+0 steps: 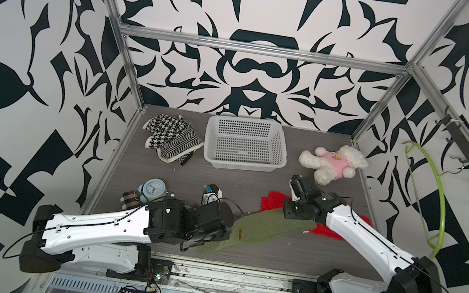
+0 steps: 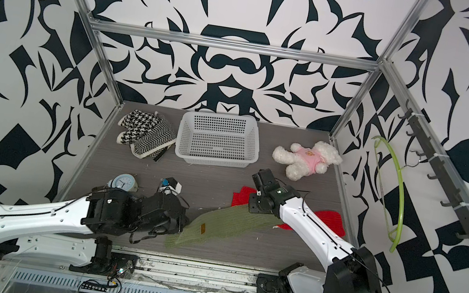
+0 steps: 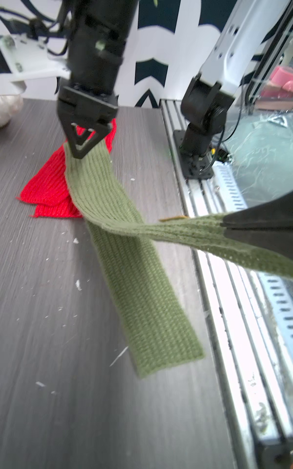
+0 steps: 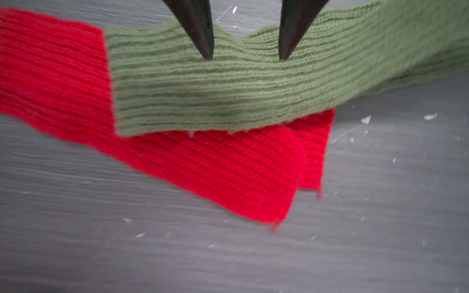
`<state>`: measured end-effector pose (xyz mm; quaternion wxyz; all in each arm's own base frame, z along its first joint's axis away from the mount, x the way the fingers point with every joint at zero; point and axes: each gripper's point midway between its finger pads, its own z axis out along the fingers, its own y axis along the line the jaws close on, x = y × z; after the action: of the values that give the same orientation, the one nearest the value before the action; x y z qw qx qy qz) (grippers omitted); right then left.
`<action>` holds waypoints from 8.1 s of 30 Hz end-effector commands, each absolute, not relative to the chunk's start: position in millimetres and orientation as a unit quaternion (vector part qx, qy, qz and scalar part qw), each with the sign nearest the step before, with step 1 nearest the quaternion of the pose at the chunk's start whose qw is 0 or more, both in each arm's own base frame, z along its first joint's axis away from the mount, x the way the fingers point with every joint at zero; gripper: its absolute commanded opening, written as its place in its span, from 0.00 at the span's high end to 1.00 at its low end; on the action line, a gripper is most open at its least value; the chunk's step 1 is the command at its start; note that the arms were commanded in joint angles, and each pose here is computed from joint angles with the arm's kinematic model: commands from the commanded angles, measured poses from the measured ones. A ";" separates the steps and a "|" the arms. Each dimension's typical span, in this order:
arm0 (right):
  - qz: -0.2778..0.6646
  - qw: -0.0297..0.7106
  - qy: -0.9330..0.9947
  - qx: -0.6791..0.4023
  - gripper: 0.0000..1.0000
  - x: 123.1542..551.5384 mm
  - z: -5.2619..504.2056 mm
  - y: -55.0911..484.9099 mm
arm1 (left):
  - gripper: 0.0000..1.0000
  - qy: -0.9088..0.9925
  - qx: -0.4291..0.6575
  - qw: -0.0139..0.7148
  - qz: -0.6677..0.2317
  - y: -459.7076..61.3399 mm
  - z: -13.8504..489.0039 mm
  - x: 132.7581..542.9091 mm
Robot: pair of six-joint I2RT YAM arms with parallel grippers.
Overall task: Roll up the scarf and place it into the basket
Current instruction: Flatten out the scarf at the center of the board, then fold the scarf at the center of the board.
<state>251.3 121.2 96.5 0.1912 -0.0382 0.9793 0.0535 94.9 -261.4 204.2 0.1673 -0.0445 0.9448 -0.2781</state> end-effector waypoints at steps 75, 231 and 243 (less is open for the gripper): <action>0.090 0.130 0.968 -0.195 0.60 218.7 64.7 282.7 | 0.01 0.957 -0.197 0.177 -0.121 -78.8 120.3 222.1; 0.206 0.120 0.952 -0.192 0.70 198.4 124.9 375.9 | 0.00 0.933 -0.194 0.120 -0.277 -124.0 111.3 230.3; 0.174 0.125 0.958 -0.189 0.70 206.1 116.4 328.8 | 0.17 0.955 -0.211 0.090 -0.186 -100.7 79.6 185.7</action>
<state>205.1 333.5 105.2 0.1079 -0.1761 0.9630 0.1734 196.4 -116.0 85.8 0.0952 -0.2010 0.9474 -0.2299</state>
